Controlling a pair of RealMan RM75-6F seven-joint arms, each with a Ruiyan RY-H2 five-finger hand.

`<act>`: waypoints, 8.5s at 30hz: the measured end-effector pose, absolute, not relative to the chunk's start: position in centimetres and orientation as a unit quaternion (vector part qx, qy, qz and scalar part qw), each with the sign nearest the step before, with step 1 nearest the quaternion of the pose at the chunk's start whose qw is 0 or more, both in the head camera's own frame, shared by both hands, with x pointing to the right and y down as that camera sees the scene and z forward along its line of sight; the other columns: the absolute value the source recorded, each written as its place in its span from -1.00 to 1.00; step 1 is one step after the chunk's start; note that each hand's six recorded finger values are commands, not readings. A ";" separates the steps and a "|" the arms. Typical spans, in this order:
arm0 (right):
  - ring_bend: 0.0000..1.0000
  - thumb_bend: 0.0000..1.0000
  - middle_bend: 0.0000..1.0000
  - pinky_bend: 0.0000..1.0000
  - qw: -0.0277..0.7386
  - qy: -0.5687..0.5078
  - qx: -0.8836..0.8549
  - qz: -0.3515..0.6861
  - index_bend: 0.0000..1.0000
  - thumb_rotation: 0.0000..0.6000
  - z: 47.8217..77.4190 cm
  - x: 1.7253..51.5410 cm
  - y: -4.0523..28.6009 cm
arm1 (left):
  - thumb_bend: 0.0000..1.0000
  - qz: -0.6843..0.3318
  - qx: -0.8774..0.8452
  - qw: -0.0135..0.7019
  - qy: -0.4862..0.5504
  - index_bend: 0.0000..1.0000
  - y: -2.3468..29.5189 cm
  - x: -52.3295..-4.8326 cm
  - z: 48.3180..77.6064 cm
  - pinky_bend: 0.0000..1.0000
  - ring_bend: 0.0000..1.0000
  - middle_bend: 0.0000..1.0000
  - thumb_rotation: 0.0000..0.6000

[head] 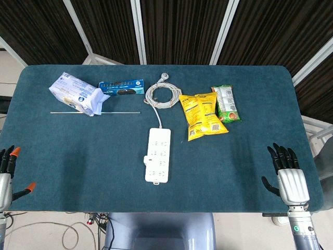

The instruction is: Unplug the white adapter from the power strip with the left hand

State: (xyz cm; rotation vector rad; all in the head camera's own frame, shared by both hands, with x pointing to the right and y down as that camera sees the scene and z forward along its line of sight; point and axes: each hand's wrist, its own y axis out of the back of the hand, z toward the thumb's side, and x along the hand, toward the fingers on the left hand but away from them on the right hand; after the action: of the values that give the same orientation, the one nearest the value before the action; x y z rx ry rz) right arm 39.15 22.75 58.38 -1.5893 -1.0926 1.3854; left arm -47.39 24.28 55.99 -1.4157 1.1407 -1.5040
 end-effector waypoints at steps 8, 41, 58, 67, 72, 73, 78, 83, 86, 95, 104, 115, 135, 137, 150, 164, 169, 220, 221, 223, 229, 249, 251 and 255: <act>-1.00 -0.29 -1.00 -1.00 0.375 -0.432 -0.621 0.536 -1.00 1.00 57.9 39.2 22.8 | -1.00 -0.586 -0.561 0.382 0.442 -0.90 24.3 -46.9 56.2 -1.00 -1.00 -0.99 1.00; -1.00 0.19 -1.00 -1.00 0.458 -0.239 -0.736 0.437 -1.00 1.00 60.7 24.7 24.8 | -0.99 -0.514 -0.642 0.409 0.396 -0.70 14.7 -37.2 55.7 -1.00 -1.00 -0.83 1.00; -0.89 0.19 -0.86 -0.88 0.453 -0.176 -0.788 0.377 -0.93 1.00 62.5 16.1 27.7 | -0.98 -0.483 -0.692 0.416 0.339 -0.70 9.5 -28.0 56.9 -1.00 -1.00 -0.82 1.00; -0.88 0.19 -0.84 -0.86 0.431 -0.154 -0.807 0.373 -0.90 1.00 64.7 14.3 27.6 | -0.98 -0.481 -0.701 0.420 0.319 -0.70 9.7 -25.7 57.8 -1.00 -1.00 -0.81 1.00; -0.88 0.19 -0.84 -0.86 0.420 -0.148 -0.815 0.371 -0.90 1.00 65.6 13.5 27.7 | -0.98 -0.480 -0.704 0.422 0.309 -0.69 9.9 -24.8 58.2 -1.00 -1.00 -0.79 1.00; -0.88 0.19 -0.84 -0.86 0.418 -0.147 -0.817 0.370 -0.90 1.00 65.7 13.3 27.7 | -0.98 -0.480 -0.706 0.422 0.305 -0.69 10.0 -24.5 58.4 -1.00 -1.00 -0.79 1.00; -0.88 0.19 -0.84 -0.86 0.410 -0.137 -0.822 0.370 -0.90 1.00 66.7 12.7 27.8 | -0.98 -0.480 -0.712 0.425 0.288 -0.66 10.4 -23.2 59.0 -1.00 -1.00 -0.77 1.00; -0.88 0.19 -0.84 -0.86 0.406 -0.129 -0.824 0.373 -0.90 1.00 67.6 12.4 27.9 | -0.98 -0.474 -0.718 0.430 0.272 -0.65 10.8 -21.7 59.4 -1.00 -1.00 -0.75 1.00; -0.88 0.19 -0.84 -0.86 0.399 -0.130 -0.827 0.373 -0.90 1.00 67.8 12.2 27.8 | -0.95 -0.471 -0.722 0.434 0.261 -0.61 11.0 -21.0 59.8 -0.98 -0.98 -0.70 1.00; -0.88 0.19 -0.84 -0.86 0.397 -0.132 -0.826 0.378 -0.89 1.00 68.2 12.4 27.4 | -0.94 -0.456 -0.726 0.473 0.205 -0.39 10.2 -19.3 61.2 -0.88 -0.88 -0.47 1.00; -0.88 0.19 -0.84 -0.86 0.393 -0.132 -0.826 0.382 -0.89 1.00 68.5 12.4 27.5 | -0.89 -0.459 -0.729 0.465 0.204 -0.41 10.1 -18.2 62.8 -0.88 -0.84 -0.41 1.00; -0.88 0.19 -0.84 -0.86 0.390 -0.120 -0.829 0.382 -0.89 1.00 69.0 11.9 28.3 | -0.89 -0.466 -0.732 0.450 0.210 -0.41 10.5 -17.2 63.8 -0.88 -0.84 -0.42 1.00; -0.88 0.19 -0.84 -0.86 0.385 -0.115 -0.831 0.386 -0.89 1.00 69.4 12.2 28.7 | -0.81 -0.454 -0.751 0.435 0.201 -0.38 12.8 -13.4 64.7 -0.88 -0.84 -0.38 1.00; -0.88 0.19 -0.84 -0.86 0.385 -0.115 -0.831 0.386 -0.89 1.00 69.3 12.2 28.7 | -0.80 -0.452 -0.754 0.430 0.205 -0.37 12.7 -12.9 64.6 -0.87 -0.83 -0.36 1.00; -0.88 0.19 -0.84 -0.86 0.384 -0.119 -0.829 0.388 -0.89 1.00 69.2 12.6 28.7 | -0.79 -0.471 -0.755 0.408 0.205 -0.33 13.6 -11.3 65.5 -0.87 -0.81 -0.31 1.00; -0.88 0.19 -0.84 -0.86 0.380 -0.117 -0.830 0.390 -0.89 1.00 69.3 12.8 28.9 | -0.72 -0.490 -0.755 0.382 0.208 -0.26 13.5 -11.2 65.9 -0.87 -0.81 -0.25 1.00; -0.88 0.19 -0.84 -0.86 0.381 -0.120 -0.829 0.391 -0.89 1.00 69.2 12.9 28.8 | -0.68 -0.495 -0.753 0.384 0.201 -0.24 13.9 -11.1 66.5 -0.87 -0.80 -0.24 1.00; -0.88 0.19 -0.84 -0.86 0.375 -0.119 -0.827 0.402 -0.88 1.00 69.9 13.7 28.7 | -0.49 -0.515 -0.743 0.395 0.164 -0.09 15.7 -11.3 70.0 -0.86 -0.77 -0.10 1.00; -0.88 0.19 -0.84 -0.86 0.375 -0.119 -0.827 0.402 -0.88 1.00 69.9 13.7 28.7 | -0.49 -0.515 -0.744 0.395 0.163 -0.09 15.7 -11.3 70.0 -0.86 -0.77 -0.10 1.00; -0.88 0.19 -0.84 -0.86 0.375 -0.119 -0.826 0.403 -0.88 1.00 69.9 13.8 28.7 | -0.49 -0.515 -0.743 0.395 0.161 -0.08 15.8 -11.3 70.1 -0.86 -0.77 -0.09 1.00; -0.88 0.19 -0.84 -0.86 0.374 -0.119 -0.826 0.404 -0.88 1.00 70.0 13.9 28.6 | -0.42 -0.515 -0.745 0.394 0.158 -0.01 16.0 -11.1 70.4 -0.85 -0.74 -0.02 1.00; -0.88 0.19 -0.84 -0.86 0.371 -0.120 -0.827 0.406 -0.88 1.00 70.0 14.0 28.8 | -0.33 -0.515 -0.736 0.406 0.167 0.34 15.8 -11.6 70.4 -0.82 -0.58 0.41 1.00; -0.88 0.19 -0.84 -0.86 0.371 -0.119 -0.827 0.406 -0.88 1.00 70.1 14.0 28.8 | -0.33 -0.514 -0.737 0.405 0.169 0.34 15.8 -11.5 70.3 -0.82 -0.58 0.41 1.00; -0.88 0.19 -0.84 -0.86 0.369 -0.118 -0.827 0.407 -0.88 1.00 70.1 13.9 28.9 | -0.33 -0.511 -0.740 0.402 0.173 0.34 15.8 -11.1 70.3 -0.82 -0.58 0.41 1.00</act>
State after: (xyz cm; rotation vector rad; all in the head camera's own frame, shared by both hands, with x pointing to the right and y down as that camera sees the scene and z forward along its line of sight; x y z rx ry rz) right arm 13.92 28.91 70.14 -2.1234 -0.3032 1.0436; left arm -11.10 15.82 70.27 -1.8694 0.4375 -1.2920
